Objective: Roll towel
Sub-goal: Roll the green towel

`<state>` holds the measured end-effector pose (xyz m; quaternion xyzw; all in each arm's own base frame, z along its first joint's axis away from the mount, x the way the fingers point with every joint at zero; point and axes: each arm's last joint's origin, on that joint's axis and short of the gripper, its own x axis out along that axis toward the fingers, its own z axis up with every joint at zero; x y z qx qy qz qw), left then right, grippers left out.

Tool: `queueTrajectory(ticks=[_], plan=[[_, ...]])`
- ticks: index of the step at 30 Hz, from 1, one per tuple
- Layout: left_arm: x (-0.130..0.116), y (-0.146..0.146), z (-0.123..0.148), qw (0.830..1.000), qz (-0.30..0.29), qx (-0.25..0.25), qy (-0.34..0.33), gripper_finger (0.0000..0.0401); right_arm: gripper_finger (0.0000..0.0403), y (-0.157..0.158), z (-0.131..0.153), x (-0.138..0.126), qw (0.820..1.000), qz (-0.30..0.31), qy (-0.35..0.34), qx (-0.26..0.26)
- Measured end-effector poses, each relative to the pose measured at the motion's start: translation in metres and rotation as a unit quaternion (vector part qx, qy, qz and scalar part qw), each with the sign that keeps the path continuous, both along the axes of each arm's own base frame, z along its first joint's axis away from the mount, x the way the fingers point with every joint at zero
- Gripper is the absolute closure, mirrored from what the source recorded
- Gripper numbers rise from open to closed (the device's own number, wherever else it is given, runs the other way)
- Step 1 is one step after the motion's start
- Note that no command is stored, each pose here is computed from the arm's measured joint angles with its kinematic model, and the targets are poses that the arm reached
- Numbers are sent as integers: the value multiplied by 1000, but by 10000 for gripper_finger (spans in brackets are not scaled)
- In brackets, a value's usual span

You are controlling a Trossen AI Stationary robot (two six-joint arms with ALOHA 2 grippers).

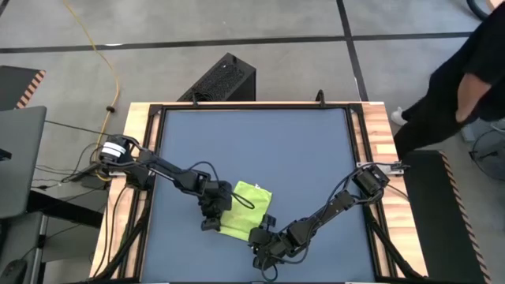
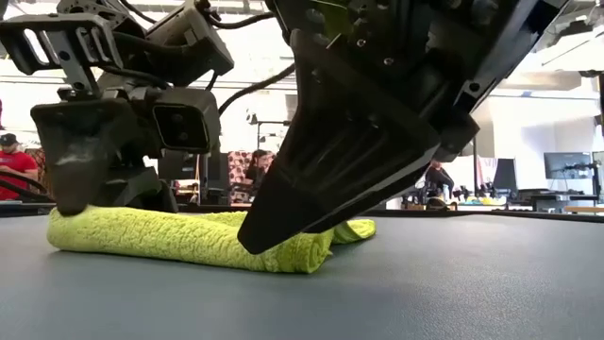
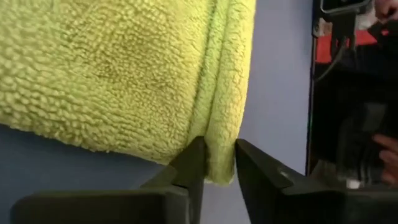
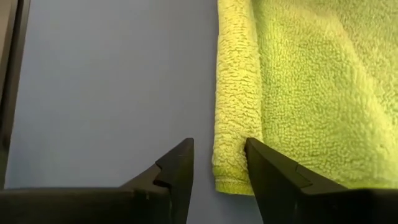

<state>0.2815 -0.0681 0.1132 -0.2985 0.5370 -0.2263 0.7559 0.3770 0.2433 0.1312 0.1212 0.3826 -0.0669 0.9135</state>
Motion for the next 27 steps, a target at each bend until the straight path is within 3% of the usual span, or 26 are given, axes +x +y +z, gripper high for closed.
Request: queueTrajectory(ticks=[5, 11, 14, 17, 21, 27], plan=[[-2, 8, 12, 999, -16, 16, -42, 290, 248, 3, -1, -3, 1000, -8, 3, 11], [-12, 9, 31, 994, -54, 56, -79, 287, 252, 3, -1, -3, 999, -25, 7, 28], [-15, 2, 42, 985, -79, 88, -129, 287, 252, 3, -1, -3, 999, -30, 7, 33], [-17, -13, 50, 961, -113, 155, -200, 287, 252, 3, -1, -3, 999, -35, 8, 37], [-21, -38, 54, 914, -161, 248, -280, 287, 252, 2, -1, -3, 998, -48, 7, 49], [-26, -56, 56, 865, -189, 330, -328, 287, 253, 1, -1, -3, 997, -62, 5, 56]])
